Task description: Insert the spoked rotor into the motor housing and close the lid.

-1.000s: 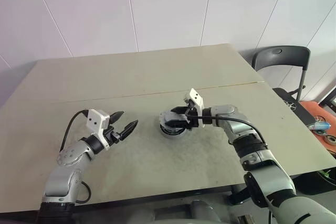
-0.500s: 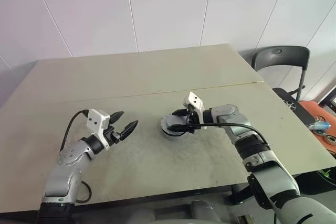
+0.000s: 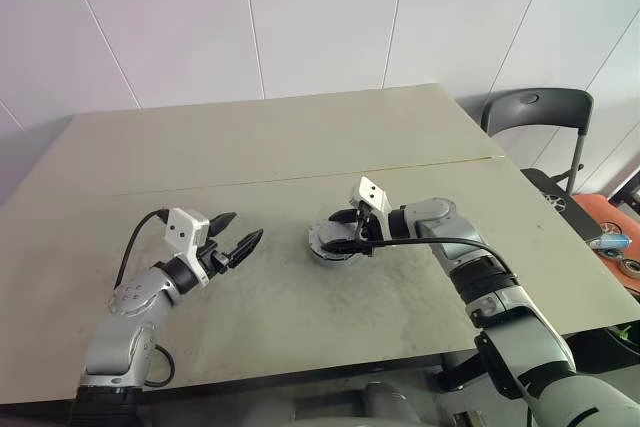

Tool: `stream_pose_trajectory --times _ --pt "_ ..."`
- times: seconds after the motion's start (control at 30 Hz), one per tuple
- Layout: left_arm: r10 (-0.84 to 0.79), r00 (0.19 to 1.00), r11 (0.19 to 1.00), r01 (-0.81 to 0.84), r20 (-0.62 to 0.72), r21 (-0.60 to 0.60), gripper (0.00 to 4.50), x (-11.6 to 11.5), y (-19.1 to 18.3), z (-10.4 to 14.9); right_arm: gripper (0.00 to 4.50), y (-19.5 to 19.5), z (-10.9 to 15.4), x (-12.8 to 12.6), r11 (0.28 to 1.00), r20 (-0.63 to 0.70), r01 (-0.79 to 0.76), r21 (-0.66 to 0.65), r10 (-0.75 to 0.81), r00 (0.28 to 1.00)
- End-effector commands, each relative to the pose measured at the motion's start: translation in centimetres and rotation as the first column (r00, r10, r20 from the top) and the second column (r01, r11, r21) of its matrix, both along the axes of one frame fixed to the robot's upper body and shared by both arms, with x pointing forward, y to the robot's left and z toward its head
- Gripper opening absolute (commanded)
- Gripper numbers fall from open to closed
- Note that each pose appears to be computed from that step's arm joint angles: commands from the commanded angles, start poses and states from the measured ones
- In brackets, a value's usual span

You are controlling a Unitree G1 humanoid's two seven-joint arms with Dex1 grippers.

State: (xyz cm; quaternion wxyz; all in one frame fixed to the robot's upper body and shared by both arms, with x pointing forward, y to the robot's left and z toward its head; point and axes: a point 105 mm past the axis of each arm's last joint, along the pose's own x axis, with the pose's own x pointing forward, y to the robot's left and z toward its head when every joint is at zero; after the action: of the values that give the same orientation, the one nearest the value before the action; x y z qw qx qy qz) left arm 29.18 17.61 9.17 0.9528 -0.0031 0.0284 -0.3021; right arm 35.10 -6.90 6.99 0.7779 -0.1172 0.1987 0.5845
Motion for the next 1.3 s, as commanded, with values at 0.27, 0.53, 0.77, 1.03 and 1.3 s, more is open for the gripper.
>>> stream_pose_trajectory --times 0.27,0.53,0.77,1.03,1.3 --pt "0.004 0.998 1.000 -0.003 0.060 -0.001 3.74 0.1 0.3 1.6 3.55 -0.6 -1.4 0.3 0.996 0.034 0.028 -0.081 -0.025 0.999" --pt "0.003 0.998 1.000 -0.003 0.061 -0.002 3.74 0.1 0.3 1.6 3.55 -0.9 -1.9 0.2 0.994 0.018 0.025 -0.102 -0.023 1.000" --pt "0.001 0.998 1.000 -0.001 0.061 -0.003 3.74 0.1 0.2 1.6 3.55 -1.8 -2.2 -0.1 0.991 0.004 0.007 -0.136 -0.007 1.000" --pt "-0.004 0.998 1.000 0.004 0.059 -0.004 3.74 0.2 0.1 1.5 3.55 -2.6 -2.8 0.7 0.982 0.039 0.048 -0.182 -0.042 0.998" --pt "-0.062 0.997 0.998 0.063 0.055 -0.024 3.74 1.1 -2.4 1.4 3.55 -2.4 -3.7 0.0 0.980 -0.003 0.014 -0.200 -0.015 1.000"
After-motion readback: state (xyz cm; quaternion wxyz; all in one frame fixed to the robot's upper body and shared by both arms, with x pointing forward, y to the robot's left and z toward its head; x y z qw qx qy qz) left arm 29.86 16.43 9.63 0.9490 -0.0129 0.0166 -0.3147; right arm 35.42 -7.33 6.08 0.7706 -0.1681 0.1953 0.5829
